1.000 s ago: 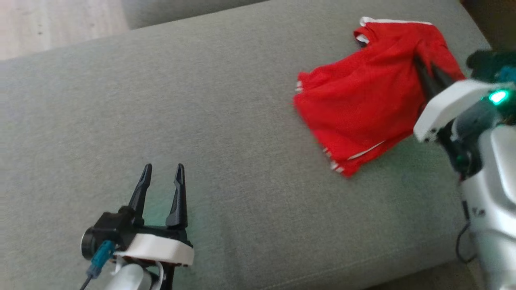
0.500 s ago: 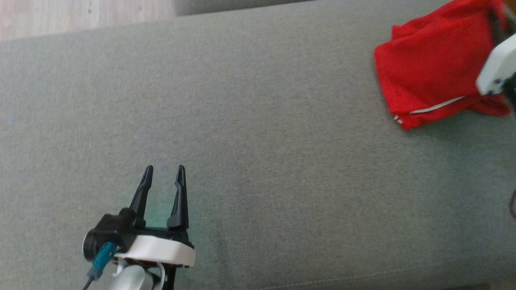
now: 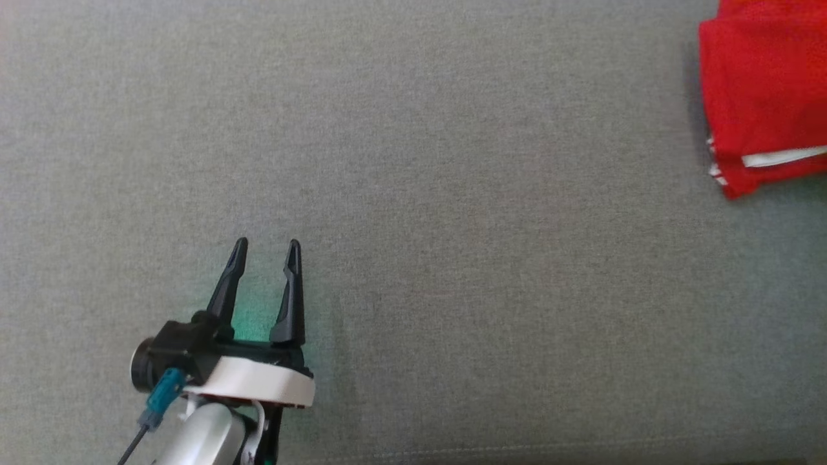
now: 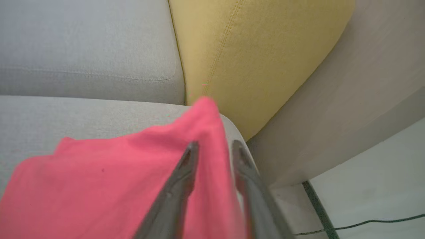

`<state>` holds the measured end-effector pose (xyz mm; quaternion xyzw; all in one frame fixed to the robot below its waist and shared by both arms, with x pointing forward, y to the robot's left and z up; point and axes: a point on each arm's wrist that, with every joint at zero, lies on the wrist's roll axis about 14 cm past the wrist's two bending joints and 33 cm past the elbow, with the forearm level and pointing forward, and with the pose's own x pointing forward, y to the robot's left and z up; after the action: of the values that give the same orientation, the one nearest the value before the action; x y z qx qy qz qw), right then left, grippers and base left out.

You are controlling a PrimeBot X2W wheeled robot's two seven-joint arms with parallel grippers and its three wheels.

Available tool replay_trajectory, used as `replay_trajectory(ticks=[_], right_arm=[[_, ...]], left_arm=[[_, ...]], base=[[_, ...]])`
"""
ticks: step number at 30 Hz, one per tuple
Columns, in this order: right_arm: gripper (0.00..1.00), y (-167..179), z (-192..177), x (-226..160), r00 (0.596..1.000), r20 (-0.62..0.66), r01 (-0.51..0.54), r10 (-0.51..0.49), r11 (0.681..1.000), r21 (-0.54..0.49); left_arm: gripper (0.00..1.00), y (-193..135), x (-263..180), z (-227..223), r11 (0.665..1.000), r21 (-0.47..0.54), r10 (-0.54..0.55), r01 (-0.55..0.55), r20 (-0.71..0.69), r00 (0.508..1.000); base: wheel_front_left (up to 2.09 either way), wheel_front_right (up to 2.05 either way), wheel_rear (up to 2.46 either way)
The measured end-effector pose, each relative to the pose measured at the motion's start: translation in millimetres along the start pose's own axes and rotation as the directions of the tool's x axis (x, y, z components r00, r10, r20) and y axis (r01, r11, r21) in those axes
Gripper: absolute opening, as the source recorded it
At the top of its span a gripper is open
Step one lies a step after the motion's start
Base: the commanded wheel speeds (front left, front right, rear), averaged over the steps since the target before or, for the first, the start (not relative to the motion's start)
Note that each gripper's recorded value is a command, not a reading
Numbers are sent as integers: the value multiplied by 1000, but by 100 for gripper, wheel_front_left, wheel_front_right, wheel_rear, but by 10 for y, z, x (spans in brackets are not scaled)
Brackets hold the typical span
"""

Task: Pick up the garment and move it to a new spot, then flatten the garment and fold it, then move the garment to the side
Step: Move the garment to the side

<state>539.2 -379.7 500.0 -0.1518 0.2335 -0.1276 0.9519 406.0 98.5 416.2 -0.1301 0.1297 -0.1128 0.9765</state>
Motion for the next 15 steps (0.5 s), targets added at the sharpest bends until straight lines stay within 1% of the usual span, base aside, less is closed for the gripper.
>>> replay_trajectory(ticks=[1,3,6,10,12,15], right_arm=[[100,-19,-5,16,1000,8,12,-12,1000,-25],[100,-77,-23,32,999,23,36,-35,999,-40],[100,-86,-56,34,998,43,47,-46,999,-23],[100,167,-44,15,997,80,0,-1,1000,6],[100,298,14,-17,994,108,-28,28,1000,5],[100,377,106,-67,988,145,-49,48,999,2]], left_arm=[[100,10,4,-16,1000,0,2,-2,-5,1000],[100,16,14,-40,1000,0,2,-2,-12,1000],[100,-14,41,-37,1000,0,-9,9,-13,1000],[100,-62,84,29,1000,4,-27,27,5,1000],[100,-79,81,61,999,9,-32,32,13,999],[100,-95,74,109,999,13,-36,36,26,999]], base=[[0,0,0],[0,0,0],[0,0,0],[0,0,0],[0,0,0],[0,0,0]])
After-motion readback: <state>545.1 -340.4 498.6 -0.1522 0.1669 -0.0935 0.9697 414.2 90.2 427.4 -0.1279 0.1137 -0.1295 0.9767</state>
